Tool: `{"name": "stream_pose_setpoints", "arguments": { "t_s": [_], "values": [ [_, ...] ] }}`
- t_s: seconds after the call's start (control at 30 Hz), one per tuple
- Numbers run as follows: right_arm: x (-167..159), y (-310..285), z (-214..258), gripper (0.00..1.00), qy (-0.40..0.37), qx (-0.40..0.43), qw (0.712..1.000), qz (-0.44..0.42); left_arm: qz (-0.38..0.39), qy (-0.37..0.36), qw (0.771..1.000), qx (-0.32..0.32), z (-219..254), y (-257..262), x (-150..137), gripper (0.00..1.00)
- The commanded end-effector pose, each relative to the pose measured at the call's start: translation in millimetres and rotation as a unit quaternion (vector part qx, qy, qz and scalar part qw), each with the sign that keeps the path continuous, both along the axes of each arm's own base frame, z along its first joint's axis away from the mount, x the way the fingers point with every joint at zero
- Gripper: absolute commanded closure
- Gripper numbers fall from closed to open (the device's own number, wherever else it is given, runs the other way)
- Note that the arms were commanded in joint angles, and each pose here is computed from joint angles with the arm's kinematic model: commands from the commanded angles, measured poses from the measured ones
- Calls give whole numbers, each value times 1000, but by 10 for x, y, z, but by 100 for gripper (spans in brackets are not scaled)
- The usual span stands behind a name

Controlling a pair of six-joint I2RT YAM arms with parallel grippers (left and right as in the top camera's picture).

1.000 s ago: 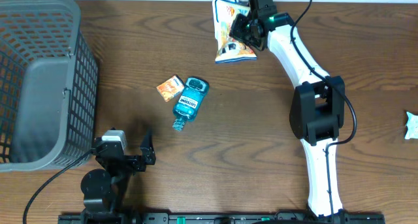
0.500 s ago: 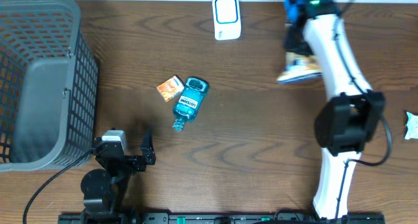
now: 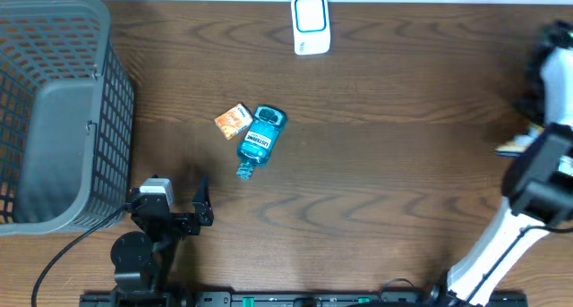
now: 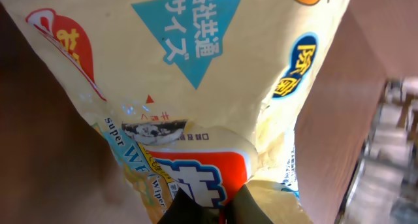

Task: Scan the item barcode
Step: 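Carry the snack bag away to the right off the table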

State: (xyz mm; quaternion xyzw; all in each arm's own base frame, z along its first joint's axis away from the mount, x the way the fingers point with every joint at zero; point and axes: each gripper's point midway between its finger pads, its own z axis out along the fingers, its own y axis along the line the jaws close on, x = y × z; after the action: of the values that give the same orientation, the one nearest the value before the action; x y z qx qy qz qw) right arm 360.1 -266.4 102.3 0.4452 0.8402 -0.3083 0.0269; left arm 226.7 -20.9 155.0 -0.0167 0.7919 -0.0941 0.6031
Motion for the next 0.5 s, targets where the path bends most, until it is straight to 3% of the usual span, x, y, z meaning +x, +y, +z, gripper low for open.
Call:
{"name": "stream_pose_setpoints", "arguments": {
  "t_s": [0.0, 0.07, 0.13, 0.17, 0.2, 0.23, 0.47],
  "values": [
    [-323, -533, -44, 98, -13, -27, 998, -64, -4, -10, 1000, 9, 67, -2, -6, 2],
    [-381, -688, -104, 79, -41, -15, 995, -88, -4, -10, 1000, 9, 67, -3, -6, 2],
    [-439, -813, -176, 51, -75, 11, 991, -113, -4, -10, 1000, 9, 67, -2, -6, 2],
    [-468, -849, -210, 25, -89, 27, 988, -123, -4, -10, 1000, 9, 67, -3, -6, 2],
    [-525, -884, -262, 7, -107, 55, 983, -138, -4, -10, 1000, 9, 67, -2, -6, 2],
    [-566, -881, -304, 1, -120, 81, 978, -148, -4, -10, 1000, 9, 67, -2, -6, 2],
    [-639, -587, -417, 1, -177, 250, 939, -159, -4, -10, 1000, 9, 67, -2, -6, 2]
  ]
}}
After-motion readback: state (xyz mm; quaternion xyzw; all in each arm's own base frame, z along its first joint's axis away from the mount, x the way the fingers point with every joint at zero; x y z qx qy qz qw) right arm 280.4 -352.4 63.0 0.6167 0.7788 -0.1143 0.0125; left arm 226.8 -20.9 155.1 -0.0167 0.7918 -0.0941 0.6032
